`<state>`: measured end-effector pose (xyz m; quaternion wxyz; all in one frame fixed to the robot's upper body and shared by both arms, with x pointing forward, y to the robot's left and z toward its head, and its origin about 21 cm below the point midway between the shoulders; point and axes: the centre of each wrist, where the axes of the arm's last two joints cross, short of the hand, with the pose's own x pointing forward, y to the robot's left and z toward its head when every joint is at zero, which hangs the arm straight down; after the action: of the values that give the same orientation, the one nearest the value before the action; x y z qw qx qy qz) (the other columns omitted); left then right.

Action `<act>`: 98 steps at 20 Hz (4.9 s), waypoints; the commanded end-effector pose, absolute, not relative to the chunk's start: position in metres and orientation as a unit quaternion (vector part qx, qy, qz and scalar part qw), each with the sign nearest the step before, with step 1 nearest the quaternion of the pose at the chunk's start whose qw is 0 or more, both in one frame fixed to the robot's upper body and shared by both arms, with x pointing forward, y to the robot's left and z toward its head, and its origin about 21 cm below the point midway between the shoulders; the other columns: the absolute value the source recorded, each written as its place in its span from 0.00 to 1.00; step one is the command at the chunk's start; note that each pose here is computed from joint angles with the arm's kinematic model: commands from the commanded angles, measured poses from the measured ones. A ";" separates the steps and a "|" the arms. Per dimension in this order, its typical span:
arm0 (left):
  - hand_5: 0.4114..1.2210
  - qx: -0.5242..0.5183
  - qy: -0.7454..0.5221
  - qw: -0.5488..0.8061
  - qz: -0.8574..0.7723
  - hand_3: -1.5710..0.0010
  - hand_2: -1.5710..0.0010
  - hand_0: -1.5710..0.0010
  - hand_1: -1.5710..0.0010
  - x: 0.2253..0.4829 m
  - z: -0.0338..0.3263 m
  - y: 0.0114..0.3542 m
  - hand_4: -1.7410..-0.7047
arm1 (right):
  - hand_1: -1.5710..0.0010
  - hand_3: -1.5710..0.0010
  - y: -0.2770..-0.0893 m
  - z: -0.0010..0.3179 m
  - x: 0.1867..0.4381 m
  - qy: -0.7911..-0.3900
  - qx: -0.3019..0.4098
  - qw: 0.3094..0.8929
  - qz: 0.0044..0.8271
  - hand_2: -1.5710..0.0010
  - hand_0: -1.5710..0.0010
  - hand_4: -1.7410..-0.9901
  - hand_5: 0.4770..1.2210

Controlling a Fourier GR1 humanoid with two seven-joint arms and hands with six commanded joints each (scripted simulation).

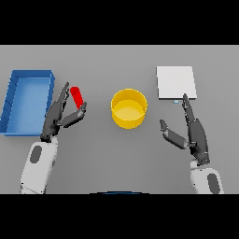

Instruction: Pick up the red beaker and tilt it to pour out 1 green nut into yellow bowl. Pick up the yellow bowl and place it on the metallic measuring scale.

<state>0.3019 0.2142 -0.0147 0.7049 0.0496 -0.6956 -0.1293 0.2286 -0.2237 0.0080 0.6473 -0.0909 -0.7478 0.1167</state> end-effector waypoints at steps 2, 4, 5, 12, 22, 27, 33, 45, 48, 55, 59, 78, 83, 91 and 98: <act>0.33 0.048 -0.688 0.712 -0.130 1.00 1.00 1.00 1.00 0.307 -0.019 0.216 0.44 | 1.00 1.00 -0.229 0.009 0.226 -0.749 -0.093 0.646 0.112 1.00 1.00 0.63 0.21; 0.34 0.047 -0.687 0.712 -0.135 1.00 1.00 1.00 1.00 0.316 -0.020 0.212 0.43 | 1.00 1.00 -0.229 0.006 0.225 -0.746 -0.089 0.650 0.112 1.00 1.00 0.63 0.22; 0.34 0.050 -0.685 0.714 -0.137 1.00 1.00 1.00 1.00 0.322 -0.019 0.212 0.43 | 1.00 1.00 -0.228 0.006 0.226 -0.746 -0.088 0.651 0.109 1.00 1.00 0.63 0.22; 0.34 0.046 -0.681 0.716 -0.144 1.00 1.00 1.00 1.00 0.344 -0.018 0.202 0.44 | 1.00 1.00 -0.226 0.008 0.227 -0.742 -0.091 0.656 0.107 1.00 1.00 0.63 0.22; 0.57 0.027 -0.686 0.722 -0.090 0.65 0.67 0.72 0.69 0.361 -0.026 0.191 0.28 | 1.00 1.00 -0.231 0.011 0.227 -0.741 -0.102 0.654 0.111 1.00 1.00 0.64 0.23; 0.86 0.037 -0.698 0.704 -0.128 0.30 0.22 0.24 0.23 0.362 -0.027 0.185 0.16 | 1.00 1.00 -0.230 0.009 0.223 -0.744 -0.100 0.652 0.107 1.00 1.00 0.65 0.22; 0.90 0.037 -0.701 0.705 -0.100 0.08 0.06 0.06 0.06 0.363 -0.017 0.184 0.12 | 1.00 1.00 -0.230 0.009 0.225 -0.739 -0.093 0.660 0.099 1.00 1.00 0.64 0.22; 0.88 0.106 -0.716 0.644 -0.246 0.01 0.00 0.00 0.00 0.374 0.052 0.167 0.01 | 1.00 1.00 -0.233 0.009 0.225 -0.746 -0.111 0.646 0.119 1.00 1.00 0.65 0.26; 0.87 0.124 -0.702 0.639 -0.289 0.01 0.00 0.00 0.00 0.377 0.057 0.159 0.01 | 1.00 1.00 -0.231 0.010 0.221 -0.742 -0.111 0.650 0.122 1.00 1.00 0.65 0.27; 0.89 0.239 -0.650 0.582 -0.425 0.00 0.00 0.00 0.00 0.384 0.071 0.138 0.00 | 1.00 1.00 -0.231 0.011 0.224 -0.740 -0.103 0.654 0.118 1.00 1.00 0.65 0.28; 0.93 0.310 -0.608 0.504 -0.530 0.00 0.00 0.00 0.00 0.389 0.078 0.123 0.00 | 1.00 1.00 -0.226 0.010 0.220 -0.740 -0.097 0.654 0.122 1.00 1.00 0.63 0.30; 1.00 0.401 -0.386 0.155 -0.816 0.03 0.00 0.00 0.00 0.398 0.100 0.055 0.01 | 1.00 1.00 -0.224 0.003 0.219 -0.742 -0.085 0.661 0.077 1.00 1.00 0.60 0.21; 1.00 0.418 -0.347 0.085 -0.835 0.01 0.00 0.00 0.00 0.400 0.105 0.043 0.00 | 1.00 1.00 -0.223 0.001 0.221 -0.735 -0.093 0.666 0.081 1.00 1.00 0.62 0.17; 1.00 0.444 -0.270 -0.016 -0.855 0.00 0.00 0.00 0.00 0.402 0.113 0.025 0.01 | 1.00 1.00 -0.222 0.004 0.220 -0.738 -0.109 0.660 0.089 1.00 1.00 0.70 0.15; 1.00 0.455 -0.241 -0.071 -0.855 0.00 0.00 0.00 0.00 0.408 0.136 0.023 0.01 | 1.00 1.00 -0.219 0.000 0.221 -0.740 -0.117 0.655 0.096 1.00 1.00 0.71 0.15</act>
<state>0.4078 0.0230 0.1362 -0.0696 0.4553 -0.2403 -0.8545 0.2211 -0.2191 0.0002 0.6552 -0.1165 -0.7401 0.0964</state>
